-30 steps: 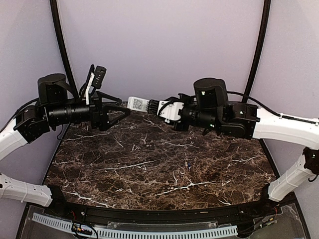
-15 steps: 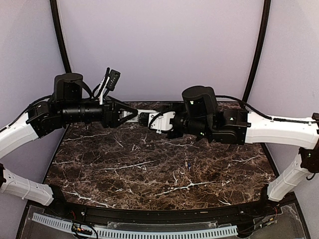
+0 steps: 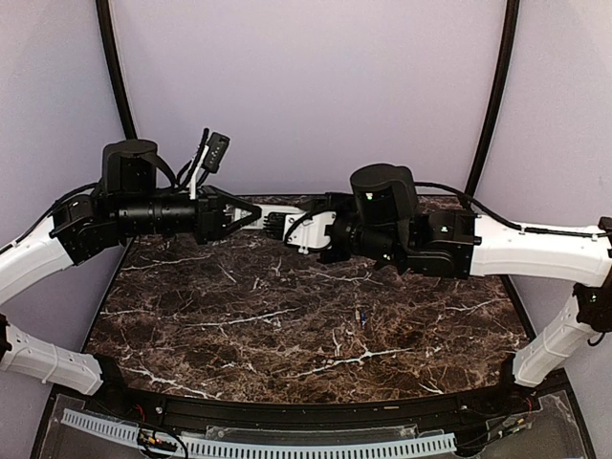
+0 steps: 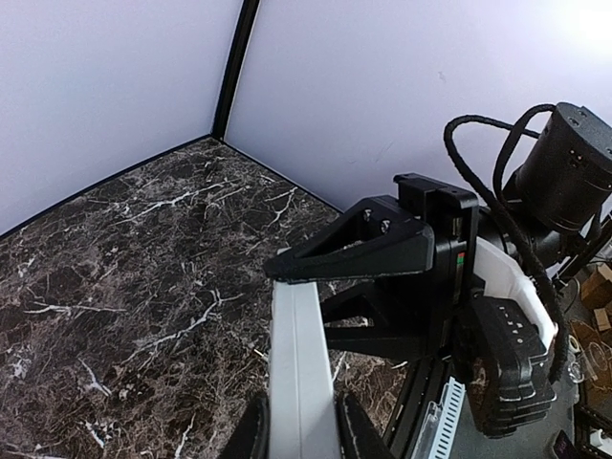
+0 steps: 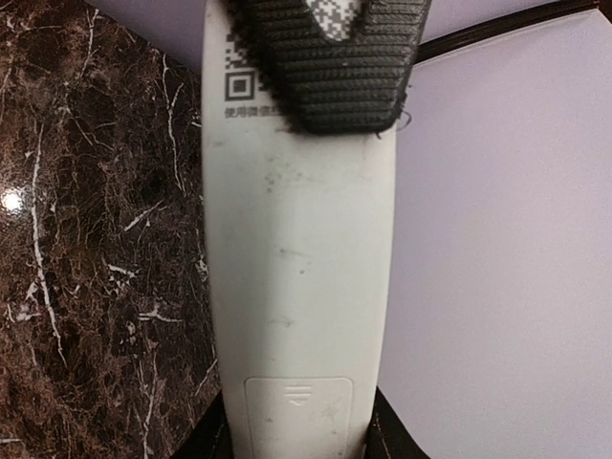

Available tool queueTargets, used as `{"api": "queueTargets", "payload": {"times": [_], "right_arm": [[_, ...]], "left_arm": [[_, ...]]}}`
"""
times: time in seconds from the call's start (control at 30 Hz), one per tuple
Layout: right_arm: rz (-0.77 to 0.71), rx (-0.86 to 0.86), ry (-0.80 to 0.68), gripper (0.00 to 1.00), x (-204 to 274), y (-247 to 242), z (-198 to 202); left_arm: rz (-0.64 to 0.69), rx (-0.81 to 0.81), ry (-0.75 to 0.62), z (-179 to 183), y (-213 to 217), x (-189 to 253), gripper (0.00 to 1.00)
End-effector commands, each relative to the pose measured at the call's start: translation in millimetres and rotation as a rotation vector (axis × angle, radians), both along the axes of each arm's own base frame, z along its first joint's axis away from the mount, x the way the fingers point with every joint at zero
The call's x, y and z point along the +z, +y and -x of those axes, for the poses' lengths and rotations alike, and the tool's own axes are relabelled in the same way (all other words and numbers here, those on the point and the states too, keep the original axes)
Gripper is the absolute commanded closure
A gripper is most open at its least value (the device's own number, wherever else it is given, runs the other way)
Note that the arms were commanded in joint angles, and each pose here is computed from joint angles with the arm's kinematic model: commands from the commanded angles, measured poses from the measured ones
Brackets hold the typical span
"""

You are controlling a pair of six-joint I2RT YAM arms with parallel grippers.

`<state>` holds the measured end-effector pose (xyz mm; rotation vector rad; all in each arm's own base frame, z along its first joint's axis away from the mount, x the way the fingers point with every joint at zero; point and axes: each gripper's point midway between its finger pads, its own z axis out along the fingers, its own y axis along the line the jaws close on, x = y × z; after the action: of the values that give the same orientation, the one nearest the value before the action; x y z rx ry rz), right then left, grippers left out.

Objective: Load the batteries into the remote control
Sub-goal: Pass from the right arm to the left, then pass from the left arm to the right

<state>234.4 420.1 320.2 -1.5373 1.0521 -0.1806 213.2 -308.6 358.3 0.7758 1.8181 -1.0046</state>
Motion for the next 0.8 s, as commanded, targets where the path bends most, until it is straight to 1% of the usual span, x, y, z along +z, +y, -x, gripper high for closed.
{"api": "queueTargets", "payload": {"times": [0.0, 0.1, 0.2, 0.23, 0.33, 0.43, 0.47, 0.53, 0.63, 0.77], "right_arm": [[-0.235, 0.0, 0.022, 0.66, 55, -3, 7], [-0.323, 0.027, 0.106, 0.3, 68, -10, 16], [-0.432, 0.136, 0.246, 0.04, 80, -22, 31], [-0.484, 0.173, 0.315, 0.02, 84, -29, 37], [-0.617, 0.241, 0.487, 0.01, 94, -47, 42], [-0.717, 0.314, 0.683, 0.01, 98, -60, 47], [-0.727, 0.36, 0.755, 0.01, 96, -61, 52], [-0.761, 0.383, 0.856, 0.01, 94, -64, 50], [-0.772, 0.369, 0.964, 0.04, 85, -58, 45], [-0.759, 0.385, 1.068, 0.09, 80, -43, 42]], "left_arm": [[0.028, -0.033, -0.094, 12, 8, 12, 0.89], [0.079, -0.001, -0.158, 12, 16, 24, 0.92], [0.125, 0.006, -0.201, 14, 20, 37, 0.94], [0.134, 0.006, -0.204, 15, 21, 37, 0.94], [0.191, 0.005, -0.243, 19, 24, 47, 0.95], [0.217, -0.002, -0.258, 21, 24, 51, 0.95], [0.224, -0.014, -0.261, 22, 23, 53, 0.95], [0.238, -0.029, -0.264, 25, 21, 55, 0.95], [0.265, -0.046, -0.276, 28, 20, 60, 0.95], [0.264, -0.051, -0.27, 27, 18, 58, 0.95]]}}
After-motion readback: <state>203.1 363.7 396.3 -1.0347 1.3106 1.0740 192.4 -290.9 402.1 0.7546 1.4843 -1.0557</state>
